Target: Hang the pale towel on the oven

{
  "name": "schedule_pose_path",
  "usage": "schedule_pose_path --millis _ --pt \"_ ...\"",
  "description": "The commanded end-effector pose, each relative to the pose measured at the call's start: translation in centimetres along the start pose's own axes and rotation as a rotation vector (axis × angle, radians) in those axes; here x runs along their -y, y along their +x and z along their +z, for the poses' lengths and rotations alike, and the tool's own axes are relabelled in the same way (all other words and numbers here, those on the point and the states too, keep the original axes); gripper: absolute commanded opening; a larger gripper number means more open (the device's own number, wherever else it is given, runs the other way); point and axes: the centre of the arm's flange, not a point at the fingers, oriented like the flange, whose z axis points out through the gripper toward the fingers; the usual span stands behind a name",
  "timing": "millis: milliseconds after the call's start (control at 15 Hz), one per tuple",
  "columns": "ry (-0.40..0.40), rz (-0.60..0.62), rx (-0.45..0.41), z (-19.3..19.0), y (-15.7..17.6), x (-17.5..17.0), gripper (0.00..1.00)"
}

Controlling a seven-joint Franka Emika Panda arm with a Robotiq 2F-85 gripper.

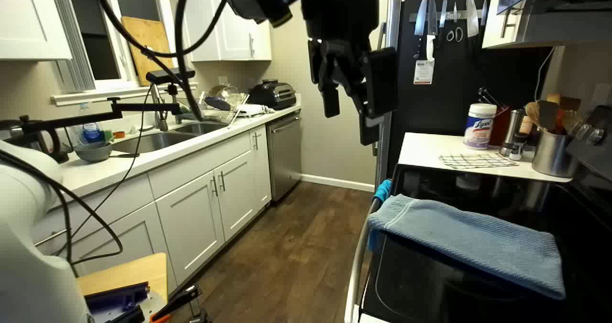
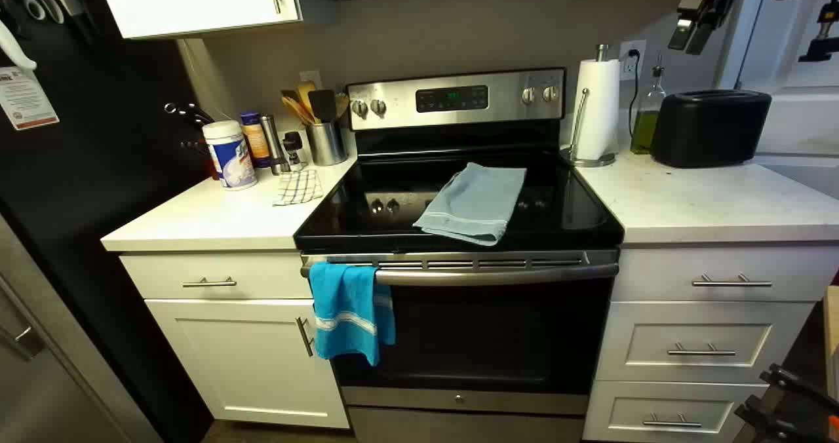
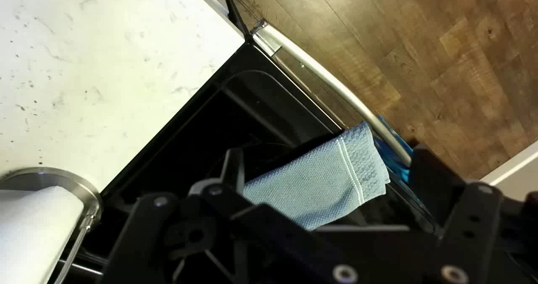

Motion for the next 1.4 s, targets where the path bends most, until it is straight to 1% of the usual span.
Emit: schedule_pose_path --millis 0,733,800,1000,1333 --pt "0.000 0.000 0.000 0.0 0.0 0.0 1.00" --pt "0.000 0.000 0.000 0.0 0.0 0.0 1.00" --pt "-0.012 -0.005 -0.001 0.0 0.5 0.3 1.00" --pt "-0.042 -0.043 -0.008 -0.3 2.4 2.4 1.00" --pt "-0.116 -0.155 -0.046 -0.5 6.1 7.9 1.00"
